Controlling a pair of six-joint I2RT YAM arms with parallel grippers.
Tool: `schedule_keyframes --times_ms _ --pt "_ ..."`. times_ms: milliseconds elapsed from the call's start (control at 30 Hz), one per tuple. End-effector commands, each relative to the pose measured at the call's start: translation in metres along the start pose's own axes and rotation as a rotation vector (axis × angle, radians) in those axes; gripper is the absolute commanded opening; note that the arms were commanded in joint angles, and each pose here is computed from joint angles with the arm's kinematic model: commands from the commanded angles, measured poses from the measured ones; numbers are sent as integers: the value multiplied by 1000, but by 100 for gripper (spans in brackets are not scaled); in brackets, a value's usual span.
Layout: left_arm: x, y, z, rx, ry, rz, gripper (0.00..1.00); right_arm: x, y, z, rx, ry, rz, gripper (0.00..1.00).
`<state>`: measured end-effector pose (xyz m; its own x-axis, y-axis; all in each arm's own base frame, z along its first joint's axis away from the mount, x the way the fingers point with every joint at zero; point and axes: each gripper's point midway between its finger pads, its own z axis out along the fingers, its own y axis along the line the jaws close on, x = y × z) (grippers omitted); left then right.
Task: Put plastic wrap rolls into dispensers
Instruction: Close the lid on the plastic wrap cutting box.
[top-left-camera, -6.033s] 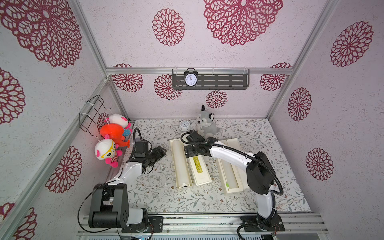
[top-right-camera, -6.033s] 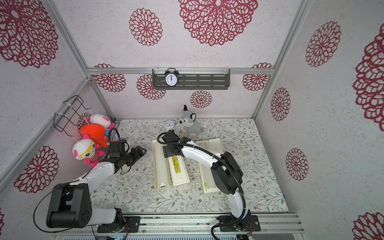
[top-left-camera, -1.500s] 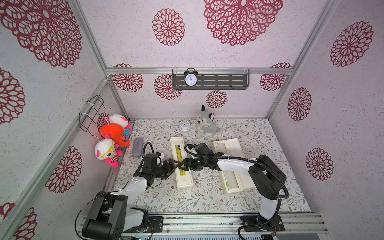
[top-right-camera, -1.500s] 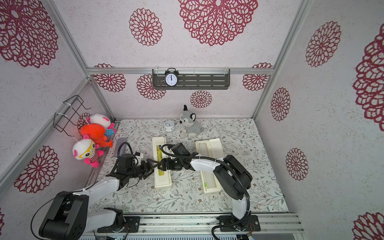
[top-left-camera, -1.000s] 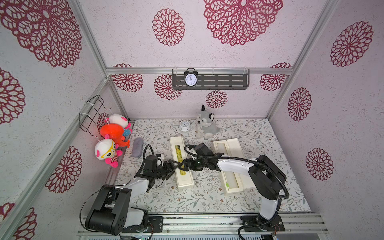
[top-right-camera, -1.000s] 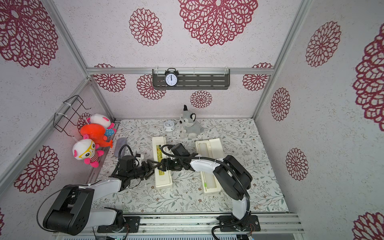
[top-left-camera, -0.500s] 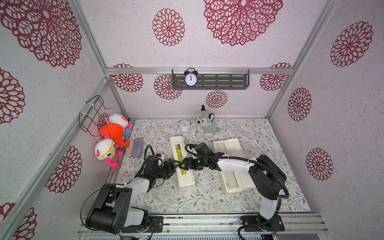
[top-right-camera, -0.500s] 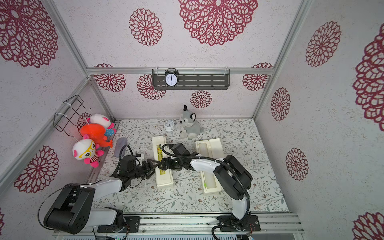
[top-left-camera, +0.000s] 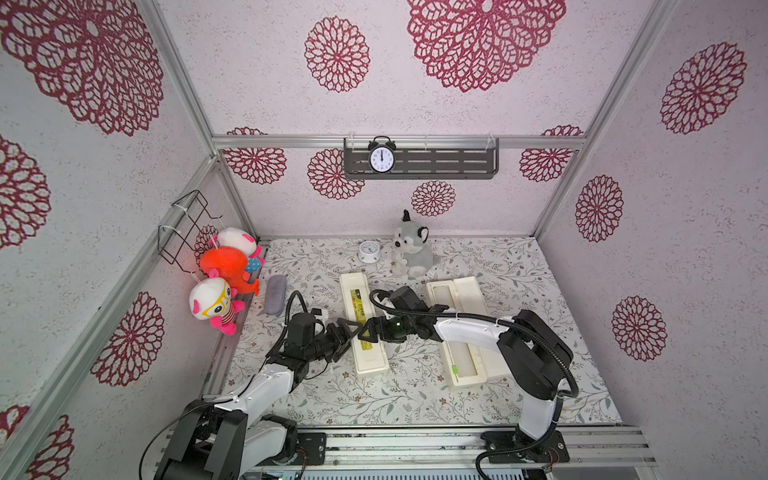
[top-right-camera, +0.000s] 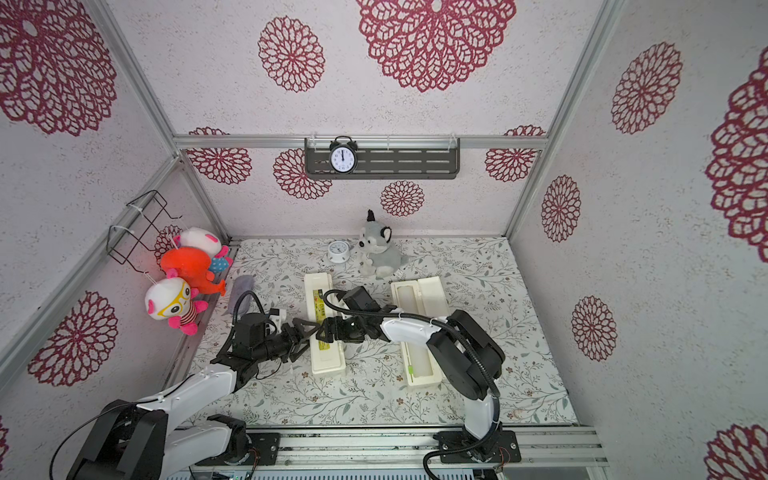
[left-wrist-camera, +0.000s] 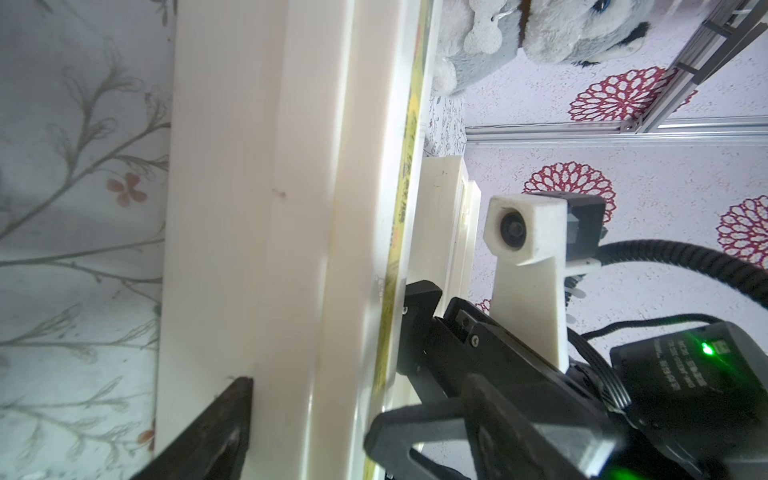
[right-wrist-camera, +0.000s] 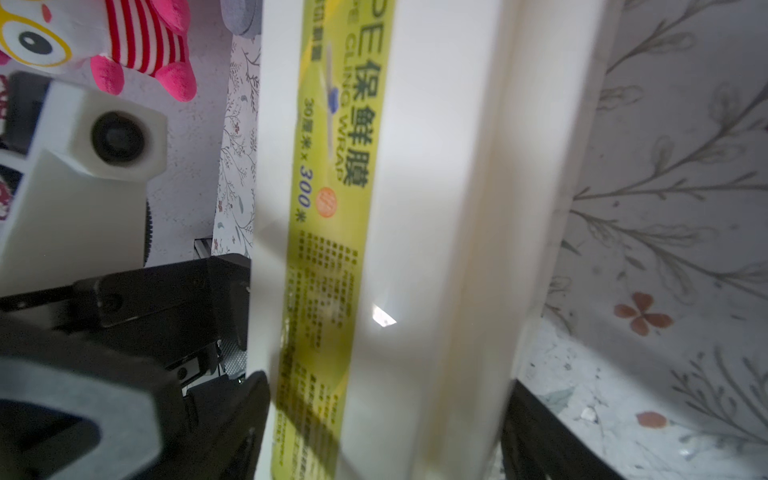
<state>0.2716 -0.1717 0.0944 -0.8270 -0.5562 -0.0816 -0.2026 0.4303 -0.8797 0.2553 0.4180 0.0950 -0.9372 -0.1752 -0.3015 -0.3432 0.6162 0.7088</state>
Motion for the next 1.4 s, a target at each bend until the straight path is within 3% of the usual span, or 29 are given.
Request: schedule_keyframes --times_ms 0,167,367,500,767,1233,1367 --pt "70 18 3 -19 285 -23 80 -12 44 5 -134 -31 -62 84" --pt "73 28 6 -43 300 -35 72 -11 43 5 -129 -35 -56 84" --pt "85 28 3 -35 323 -27 75 -13 43 5 -125 -39 -55 84" --pt "83 45 -1 -118 281 -24 77 -14 43 5 -126 -42 -55 84" --pt "80 67 6 -180 254 -63 64 -12 42 1 -129 -46 -61 84" --pt "81 87 14 -217 263 -99 59 16 53 -16 -262 -9 -41 83" --pt "80 90 16 -223 262 -104 58 17 46 -11 -239 -4 -31 82"
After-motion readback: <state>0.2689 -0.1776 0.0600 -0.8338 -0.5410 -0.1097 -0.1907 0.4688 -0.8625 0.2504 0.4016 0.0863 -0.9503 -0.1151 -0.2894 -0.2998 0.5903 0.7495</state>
